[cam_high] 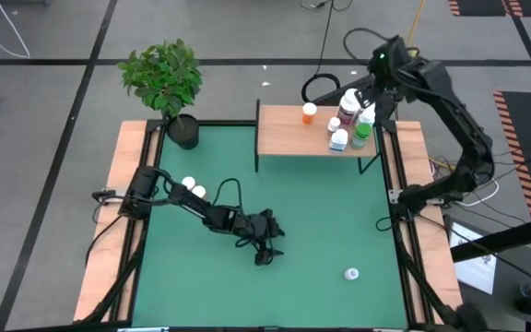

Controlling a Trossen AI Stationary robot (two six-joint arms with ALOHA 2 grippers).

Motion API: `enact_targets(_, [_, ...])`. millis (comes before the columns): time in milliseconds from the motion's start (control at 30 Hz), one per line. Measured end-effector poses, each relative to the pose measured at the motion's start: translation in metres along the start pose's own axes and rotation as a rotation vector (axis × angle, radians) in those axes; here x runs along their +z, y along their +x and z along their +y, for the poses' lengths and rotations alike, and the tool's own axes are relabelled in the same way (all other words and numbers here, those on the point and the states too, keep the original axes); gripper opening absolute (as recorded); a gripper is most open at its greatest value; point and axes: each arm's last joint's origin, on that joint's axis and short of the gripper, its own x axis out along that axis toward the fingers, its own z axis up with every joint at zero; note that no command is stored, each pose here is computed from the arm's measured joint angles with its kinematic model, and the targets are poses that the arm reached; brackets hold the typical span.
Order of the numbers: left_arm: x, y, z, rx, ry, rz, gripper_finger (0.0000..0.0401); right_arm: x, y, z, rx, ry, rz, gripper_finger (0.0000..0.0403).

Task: Pick and place medicine bottles onto shelf by color
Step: Adjust the violet pill bottle on the shelf

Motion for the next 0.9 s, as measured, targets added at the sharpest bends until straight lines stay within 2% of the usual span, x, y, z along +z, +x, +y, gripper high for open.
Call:
enact_targets(133, [-0.003, 0.0, 0.001, 0.015, 0.019, 0.039, 0.0335, -0.014, 0.033, 0.005, 0.021, -0.001, 0.075, 0.0265])
enact_targets(300, [-0.004, 0.0, 0.001, 0.024, 0.017, 0.052, 0.0335, -0.023, 0.053, 0.006, 0.048, 0.011, 0.101, 0.0265])
enact_targets(467, [-0.005, 0.0, 0.001, 0.025, 0.016, 0.052, 0.0335, -0.024, 0.055, 0.006, 0.059, 0.0, 0.099, 0.0265])
enact_targets(667, [-0.005, 0.0, 0.001, 0.025, 0.022, 0.052, 0.0335, -0.023, 0.053, 0.009, 0.171, -0.015, 0.066, 0.0265])
enact_targets(900, [-0.005, 0.0, 0.001, 0.025, 0.015, 0.051, 0.0335, -0.019, 0.053, 0.009, 0.174, -0.037, 0.028, 0.0265])
